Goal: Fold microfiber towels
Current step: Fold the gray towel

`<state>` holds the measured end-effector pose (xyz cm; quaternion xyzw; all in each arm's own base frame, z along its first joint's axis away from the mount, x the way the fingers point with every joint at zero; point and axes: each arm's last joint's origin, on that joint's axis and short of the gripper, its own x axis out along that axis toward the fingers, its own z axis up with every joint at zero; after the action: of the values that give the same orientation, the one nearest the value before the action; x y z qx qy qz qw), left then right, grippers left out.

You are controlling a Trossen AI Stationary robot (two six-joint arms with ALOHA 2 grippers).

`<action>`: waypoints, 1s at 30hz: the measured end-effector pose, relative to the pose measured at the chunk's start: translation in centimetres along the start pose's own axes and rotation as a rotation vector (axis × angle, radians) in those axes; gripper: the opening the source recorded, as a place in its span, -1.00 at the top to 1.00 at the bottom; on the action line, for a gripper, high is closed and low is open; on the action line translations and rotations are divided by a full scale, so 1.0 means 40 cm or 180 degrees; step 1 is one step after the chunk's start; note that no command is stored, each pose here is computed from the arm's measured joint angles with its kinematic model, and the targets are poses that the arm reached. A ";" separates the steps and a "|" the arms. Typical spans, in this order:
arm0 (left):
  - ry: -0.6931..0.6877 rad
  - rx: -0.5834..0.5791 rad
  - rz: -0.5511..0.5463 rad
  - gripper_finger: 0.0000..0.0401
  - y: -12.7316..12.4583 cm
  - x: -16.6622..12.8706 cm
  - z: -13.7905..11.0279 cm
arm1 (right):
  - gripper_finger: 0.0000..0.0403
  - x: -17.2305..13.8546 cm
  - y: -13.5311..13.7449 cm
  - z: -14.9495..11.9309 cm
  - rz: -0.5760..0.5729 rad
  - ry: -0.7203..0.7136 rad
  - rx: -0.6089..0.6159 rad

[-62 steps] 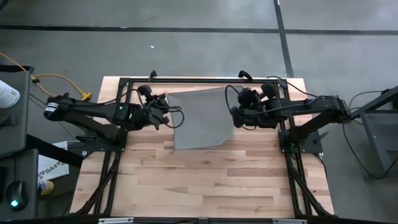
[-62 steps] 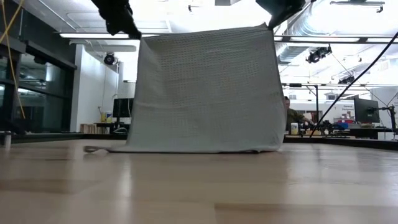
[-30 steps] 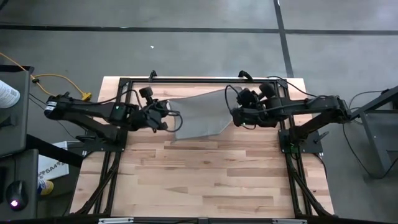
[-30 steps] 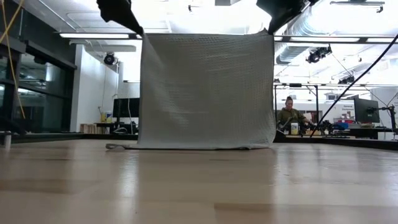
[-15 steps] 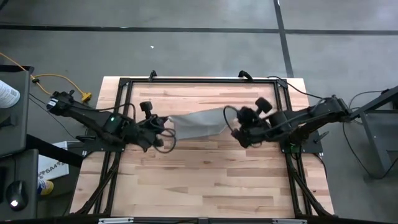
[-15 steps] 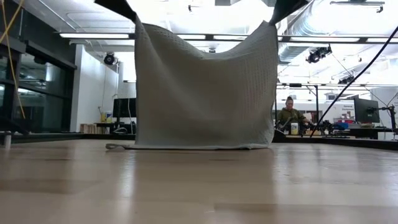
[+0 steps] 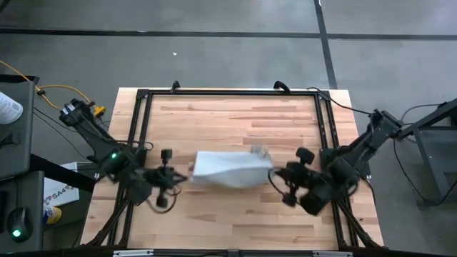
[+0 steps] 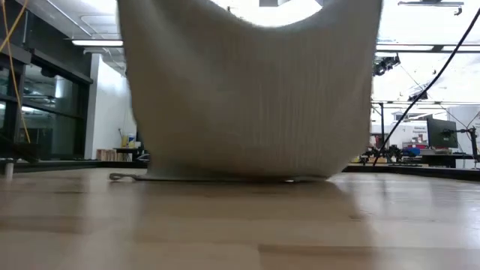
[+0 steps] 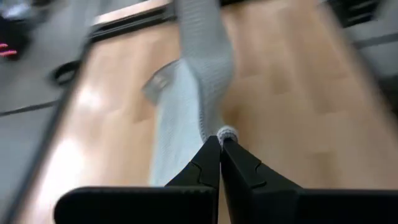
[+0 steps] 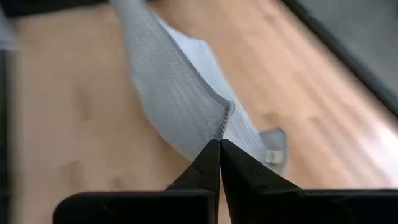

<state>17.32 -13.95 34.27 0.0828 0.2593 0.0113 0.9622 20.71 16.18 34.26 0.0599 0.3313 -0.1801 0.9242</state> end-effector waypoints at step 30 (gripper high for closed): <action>0.0866 -0.0129 0.1491 1.00 0.148 0.086 -0.116 | 0.98 0.122 -0.114 0.029 -0.1245 0.0441 -0.0021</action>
<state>18.11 -7.18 29.58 0.1190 0.3597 0.2497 0.8911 23.19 10.27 32.11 0.0037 0.4000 -0.3505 0.8468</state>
